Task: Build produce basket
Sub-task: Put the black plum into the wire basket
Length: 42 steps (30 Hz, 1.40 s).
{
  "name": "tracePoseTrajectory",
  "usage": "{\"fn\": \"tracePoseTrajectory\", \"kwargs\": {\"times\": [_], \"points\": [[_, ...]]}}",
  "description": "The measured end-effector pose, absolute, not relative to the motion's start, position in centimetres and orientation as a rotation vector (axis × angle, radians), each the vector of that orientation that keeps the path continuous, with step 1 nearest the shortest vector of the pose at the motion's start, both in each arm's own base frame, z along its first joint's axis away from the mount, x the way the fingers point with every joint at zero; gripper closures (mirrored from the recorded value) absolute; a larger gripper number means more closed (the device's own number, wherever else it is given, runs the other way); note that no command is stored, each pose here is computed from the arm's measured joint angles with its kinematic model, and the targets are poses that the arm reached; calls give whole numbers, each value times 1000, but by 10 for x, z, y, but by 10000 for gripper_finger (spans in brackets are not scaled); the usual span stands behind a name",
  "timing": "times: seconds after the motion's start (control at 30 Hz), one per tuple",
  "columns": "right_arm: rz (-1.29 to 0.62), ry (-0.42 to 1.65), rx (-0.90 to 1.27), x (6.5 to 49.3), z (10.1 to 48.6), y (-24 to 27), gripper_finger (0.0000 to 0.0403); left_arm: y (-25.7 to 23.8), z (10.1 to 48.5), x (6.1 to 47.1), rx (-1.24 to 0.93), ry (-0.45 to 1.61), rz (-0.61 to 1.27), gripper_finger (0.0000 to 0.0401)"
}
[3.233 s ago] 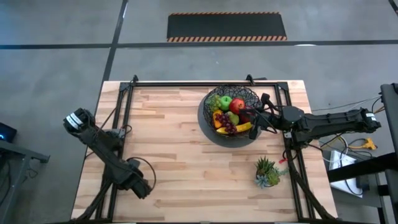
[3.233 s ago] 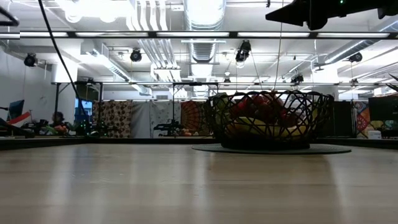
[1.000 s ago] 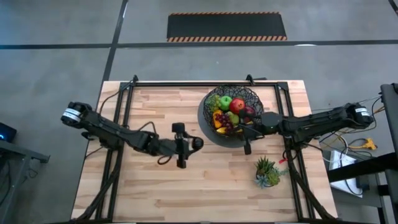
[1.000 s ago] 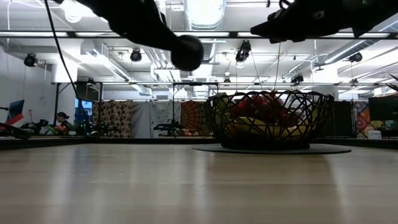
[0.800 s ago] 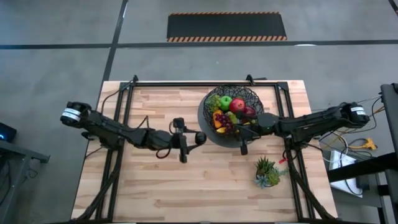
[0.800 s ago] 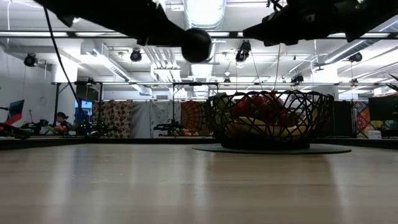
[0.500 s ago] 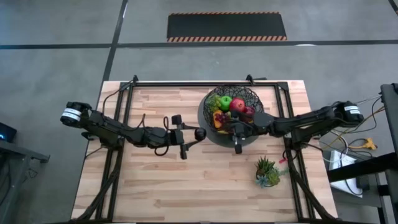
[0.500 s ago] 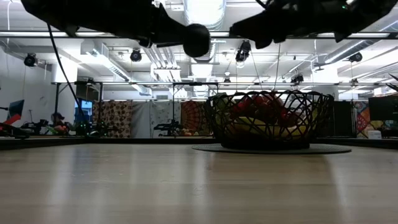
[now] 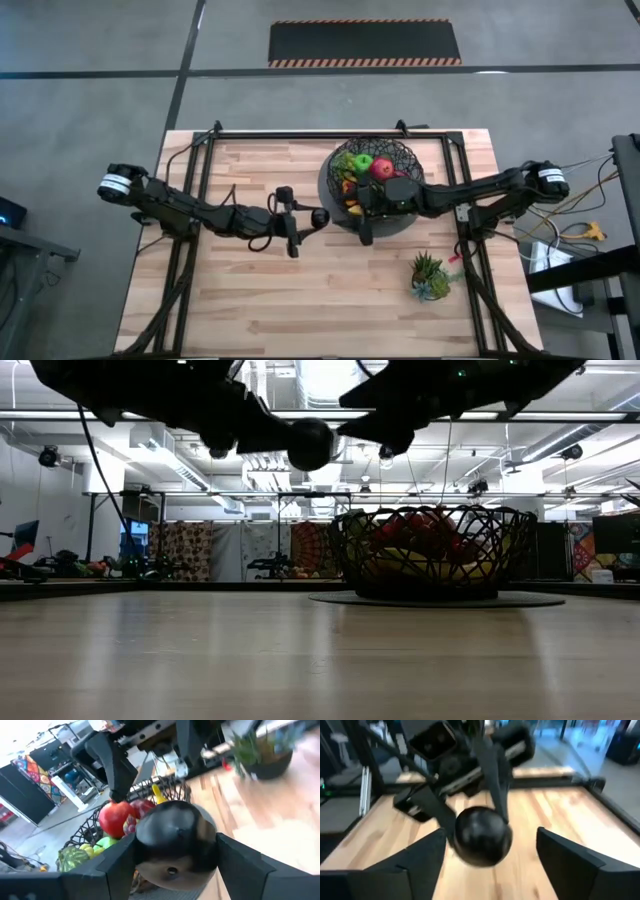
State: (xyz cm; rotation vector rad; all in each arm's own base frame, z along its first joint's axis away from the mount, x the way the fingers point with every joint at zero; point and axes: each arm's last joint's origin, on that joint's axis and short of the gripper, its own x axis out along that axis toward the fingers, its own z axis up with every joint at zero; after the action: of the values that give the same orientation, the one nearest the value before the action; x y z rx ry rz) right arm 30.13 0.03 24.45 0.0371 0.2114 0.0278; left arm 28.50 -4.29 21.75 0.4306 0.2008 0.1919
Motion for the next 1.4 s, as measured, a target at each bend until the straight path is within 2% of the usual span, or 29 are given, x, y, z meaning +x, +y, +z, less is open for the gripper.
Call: {"fn": "tracePoseTrajectory", "kwargs": {"times": [0.13,0.27,0.43,0.83,1.13,1.4], "points": [[25,278,91,303,247,1,83,-43,214,284,468,244,184,174],[65,292,152,303,246,2,72,-43,214,284,497,243,182,174],[76,287,230,303,250,1,72,-43,217,285,589,220,180,173],[74,296,224,307,249,1,73,-44,225,288,727,211,182,173],[74,262,242,317,241,0,74,-44,238,292,762,126,219,173],[74,203,308,323,249,0,74,-43,240,292,769,112,227,173]]}}
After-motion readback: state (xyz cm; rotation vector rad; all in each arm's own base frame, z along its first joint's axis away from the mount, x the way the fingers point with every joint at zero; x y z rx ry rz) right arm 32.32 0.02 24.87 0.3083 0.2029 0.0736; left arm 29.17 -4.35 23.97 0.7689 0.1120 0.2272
